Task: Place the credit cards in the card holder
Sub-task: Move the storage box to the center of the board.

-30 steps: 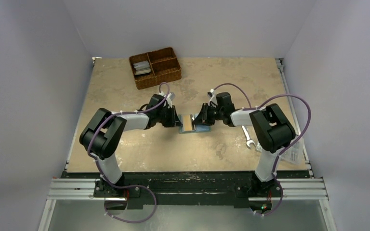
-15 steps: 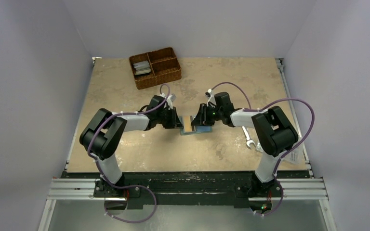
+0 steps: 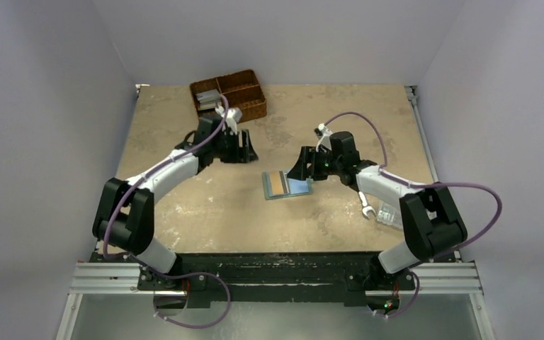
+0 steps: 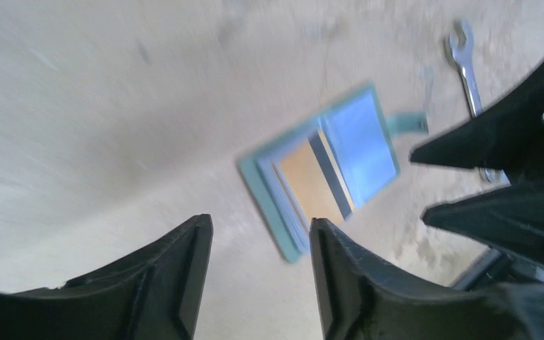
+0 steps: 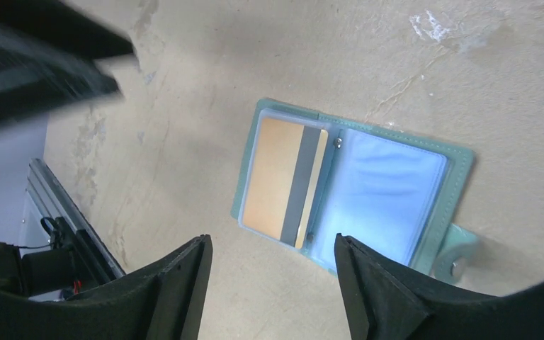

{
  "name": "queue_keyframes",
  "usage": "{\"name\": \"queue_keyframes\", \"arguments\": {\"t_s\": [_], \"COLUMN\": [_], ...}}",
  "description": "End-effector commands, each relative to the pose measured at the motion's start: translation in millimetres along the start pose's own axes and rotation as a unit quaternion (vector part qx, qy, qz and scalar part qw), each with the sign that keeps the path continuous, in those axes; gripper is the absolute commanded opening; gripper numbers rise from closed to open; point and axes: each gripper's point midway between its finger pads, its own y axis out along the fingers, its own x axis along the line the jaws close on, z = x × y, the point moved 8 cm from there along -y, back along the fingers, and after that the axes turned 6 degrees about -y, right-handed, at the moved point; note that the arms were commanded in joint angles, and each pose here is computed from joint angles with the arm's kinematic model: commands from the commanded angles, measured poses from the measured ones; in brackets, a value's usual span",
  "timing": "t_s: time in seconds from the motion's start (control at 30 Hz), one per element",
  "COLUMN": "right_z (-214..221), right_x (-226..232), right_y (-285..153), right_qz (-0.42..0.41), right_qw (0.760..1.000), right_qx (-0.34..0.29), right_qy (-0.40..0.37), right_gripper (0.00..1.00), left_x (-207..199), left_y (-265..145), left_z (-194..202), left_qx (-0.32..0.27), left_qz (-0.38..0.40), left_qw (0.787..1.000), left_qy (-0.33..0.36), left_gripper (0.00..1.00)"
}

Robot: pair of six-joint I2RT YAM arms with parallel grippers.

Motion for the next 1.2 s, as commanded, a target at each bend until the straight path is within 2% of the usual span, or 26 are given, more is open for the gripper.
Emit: {"name": "queue_keyframes", "arguments": {"t_s": [0.0, 0.1, 0.2, 0.27, 0.37, 0.43, 0.5, 0.63, 0.7, 0.77, 1.17], "right_z": [10.6, 15.6, 23.6, 25.7, 26.2, 25.4, 23.6, 19.8, 19.3, 20.1, 21.1], "right_x": [-2.7, 0.2, 0.7, 1.4, 2.9, 3.0, 2.0, -3.8, -6.0, -8.1, -15.4], "right_y": [-16.7, -21.6, -26.6, -28.9, -31.5, -32.7, -33.2, -29.7, -25.7, -21.9, -14.0], "right_qz": [0.023, 0.013, 0.013, 0.012, 0.012, 0.018, 0.028, 0.052, 0.056, 0.057, 0.074], "right_qw": [0.999, 1.000, 0.999, 0.999, 0.999, 0.999, 0.998, 0.997, 0.996, 0.996, 0.993], "right_qx": [0.004, 0.007, 0.025, 0.033, 0.041, 0.046, 0.048, 0.059, 0.067, 0.073, 0.096], "right_qy": [-0.026, -0.027, -0.022, -0.023, -0.021, -0.021, -0.023, -0.023, -0.018, -0.012, -0.004], "right_gripper": [0.72, 0.72, 0.72, 0.72, 0.72, 0.72, 0.72, 0.73, 0.72, 0.72, 0.71], "left_x": [-5.6, 2.7, 11.4, 19.8, 43.2, 57.6, 73.0, 108.8, 126.3, 138.2, 161.6], "left_y": [-45.4, -49.6, -43.4, -42.5, -26.8, -15.1, -2.2, 15.9, 21.5, 26.9, 58.2], "left_z": [-77.4, -116.1, -156.1, -182.4, -205.0, -217.7, -228.4, -253.0, -261.7, -264.0, -269.3], "left_qx": [-0.085, -0.086, -0.057, -0.061, -0.049, -0.033, -0.025, -0.048, -0.069, -0.076, -0.054], "left_qz": [-0.084, -0.174, -0.259, -0.323, -0.341, -0.328, -0.301, -0.267, -0.267, -0.271, -0.250], "left_qw": [0.982, 0.953, 0.915, 0.883, 0.859, 0.861, 0.874, 0.910, 0.921, 0.921, 0.890], "left_qy": [0.143, 0.233, 0.303, 0.336, 0.378, 0.388, 0.382, 0.314, 0.277, 0.270, 0.377], "left_gripper": [0.73, 0.80, 0.81, 0.82, 0.83, 0.82, 0.81, 0.77, 0.73, 0.70, 0.70]}}
